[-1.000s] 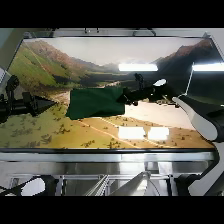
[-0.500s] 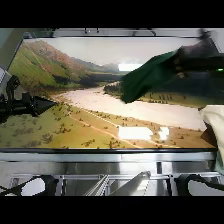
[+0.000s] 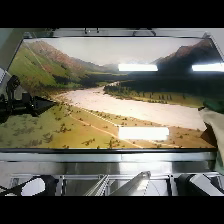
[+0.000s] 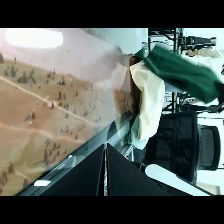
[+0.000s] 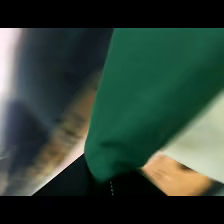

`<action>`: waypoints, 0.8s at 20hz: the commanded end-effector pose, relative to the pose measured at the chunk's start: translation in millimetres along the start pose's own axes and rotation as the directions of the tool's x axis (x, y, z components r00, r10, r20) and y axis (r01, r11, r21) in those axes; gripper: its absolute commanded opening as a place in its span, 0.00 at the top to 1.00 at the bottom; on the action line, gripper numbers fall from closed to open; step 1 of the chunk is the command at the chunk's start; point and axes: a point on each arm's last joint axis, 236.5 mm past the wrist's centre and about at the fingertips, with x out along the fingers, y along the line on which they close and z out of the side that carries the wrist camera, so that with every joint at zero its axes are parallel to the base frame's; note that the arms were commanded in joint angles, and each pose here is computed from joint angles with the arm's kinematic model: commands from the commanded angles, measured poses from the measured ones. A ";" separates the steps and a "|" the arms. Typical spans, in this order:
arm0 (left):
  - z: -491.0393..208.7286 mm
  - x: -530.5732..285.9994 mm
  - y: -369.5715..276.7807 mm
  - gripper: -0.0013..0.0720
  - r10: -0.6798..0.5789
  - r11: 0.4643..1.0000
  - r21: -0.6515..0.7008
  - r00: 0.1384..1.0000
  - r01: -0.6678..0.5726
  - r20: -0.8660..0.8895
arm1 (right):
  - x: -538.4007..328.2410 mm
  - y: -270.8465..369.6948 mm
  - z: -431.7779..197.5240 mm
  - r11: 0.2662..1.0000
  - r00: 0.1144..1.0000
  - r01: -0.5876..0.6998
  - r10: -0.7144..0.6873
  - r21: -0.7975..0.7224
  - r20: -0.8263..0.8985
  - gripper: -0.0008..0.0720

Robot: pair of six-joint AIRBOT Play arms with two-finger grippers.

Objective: Fold the shirts.

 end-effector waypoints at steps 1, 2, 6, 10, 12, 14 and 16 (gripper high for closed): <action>-1.4 4.2 -1.1 0.97 0.001 1.000 0.005 1.000 -0.001 -0.011 | -22.7 -120.9 -36.9 0.906 0.916 0.394 -0.374 0.151 -0.147 0.96; -4.5 9.2 -3.3 0.97 -0.002 1.000 0.012 1.000 0.002 -0.030 | -14.5 -130.8 -47.3 0.897 0.904 0.414 -0.385 0.155 -0.185 0.96; -20.7 33.7 -14.5 0.97 -0.013 0.999 0.042 0.993 0.018 -0.118 | 17.4 -173.7 -89.1 0.850 0.837 0.502 -0.431 0.160 -0.336 0.94; -27.2 46.1 -19.4 0.97 -0.014 0.998 0.058 0.988 0.023 -0.152 | 16.5 -190.1 -95.7 0.818 0.788 0.558 -0.471 0.138 -0.396 0.27; -25.6 46.8 -18.6 0.97 -0.010 0.998 0.059 0.989 0.019 -0.146 | 15.0 -180.4 -92.8 0.832 0.803 0.535 -0.446 0.148 -0.396 0.28; -25.3 46.8 -19.7 0.97 -0.015 0.998 0.058 0.989 0.023 -0.144 | 17.3 -149.3 -78.8 0.870 0.865 0.442 -0.350 0.218 -0.360 0.45; -18.5 46.3 -34.3 0.97 -0.068 0.995 0.060 0.990 0.076 -0.121 | 29.7 -67.8 -48.2 0.965 0.968 0.111 -0.051 0.236 -0.246 0.96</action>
